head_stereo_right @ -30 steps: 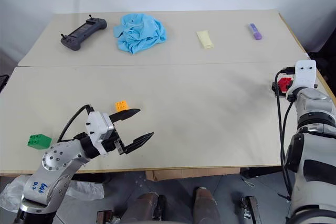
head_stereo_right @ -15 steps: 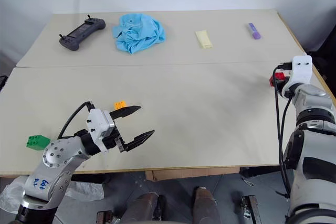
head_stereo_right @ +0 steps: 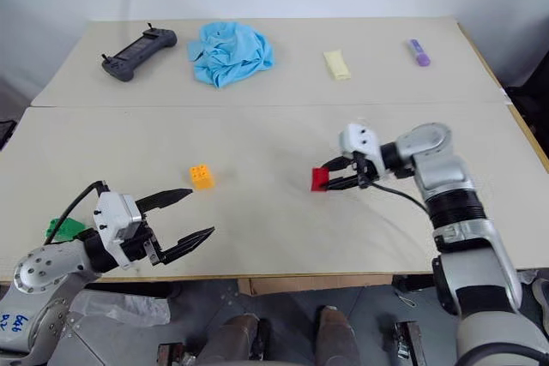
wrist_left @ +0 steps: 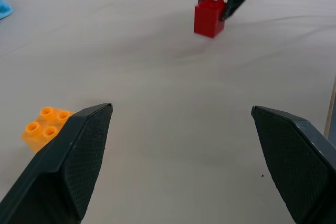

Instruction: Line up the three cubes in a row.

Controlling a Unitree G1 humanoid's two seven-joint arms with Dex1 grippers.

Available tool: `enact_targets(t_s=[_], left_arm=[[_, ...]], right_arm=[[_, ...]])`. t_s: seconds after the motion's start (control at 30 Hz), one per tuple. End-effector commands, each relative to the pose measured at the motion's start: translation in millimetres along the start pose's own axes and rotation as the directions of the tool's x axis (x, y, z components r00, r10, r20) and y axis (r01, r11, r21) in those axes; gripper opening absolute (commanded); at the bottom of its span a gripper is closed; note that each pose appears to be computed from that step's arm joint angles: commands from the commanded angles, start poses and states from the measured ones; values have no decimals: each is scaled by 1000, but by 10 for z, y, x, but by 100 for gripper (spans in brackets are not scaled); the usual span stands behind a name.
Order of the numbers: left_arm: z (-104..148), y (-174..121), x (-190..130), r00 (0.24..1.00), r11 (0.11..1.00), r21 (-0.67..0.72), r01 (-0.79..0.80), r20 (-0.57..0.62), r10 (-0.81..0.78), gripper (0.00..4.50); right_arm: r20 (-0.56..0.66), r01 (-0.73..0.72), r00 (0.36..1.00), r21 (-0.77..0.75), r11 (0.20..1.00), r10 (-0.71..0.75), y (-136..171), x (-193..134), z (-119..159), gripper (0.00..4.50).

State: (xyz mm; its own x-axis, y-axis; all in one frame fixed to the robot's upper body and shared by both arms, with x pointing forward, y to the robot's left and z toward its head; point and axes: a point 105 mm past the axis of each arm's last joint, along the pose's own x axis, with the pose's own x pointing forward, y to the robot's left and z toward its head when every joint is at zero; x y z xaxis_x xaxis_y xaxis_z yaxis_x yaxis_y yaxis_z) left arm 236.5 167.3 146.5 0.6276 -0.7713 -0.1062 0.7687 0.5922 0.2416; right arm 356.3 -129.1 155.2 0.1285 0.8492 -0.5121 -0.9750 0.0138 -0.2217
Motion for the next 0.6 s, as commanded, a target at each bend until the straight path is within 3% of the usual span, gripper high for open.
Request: enact_targets(t_s=[0.03,0.6], left_arm=[[79,-70,60,999,999,33,22,24,-22,450],[77,-102,92,1000,999,33,7,29,-8,450]], right_arm=[[19,17,1000,-39,999,-16,-28,51,75,146],[25,-9,1000,-32,999,10,24,289,-42,146]])
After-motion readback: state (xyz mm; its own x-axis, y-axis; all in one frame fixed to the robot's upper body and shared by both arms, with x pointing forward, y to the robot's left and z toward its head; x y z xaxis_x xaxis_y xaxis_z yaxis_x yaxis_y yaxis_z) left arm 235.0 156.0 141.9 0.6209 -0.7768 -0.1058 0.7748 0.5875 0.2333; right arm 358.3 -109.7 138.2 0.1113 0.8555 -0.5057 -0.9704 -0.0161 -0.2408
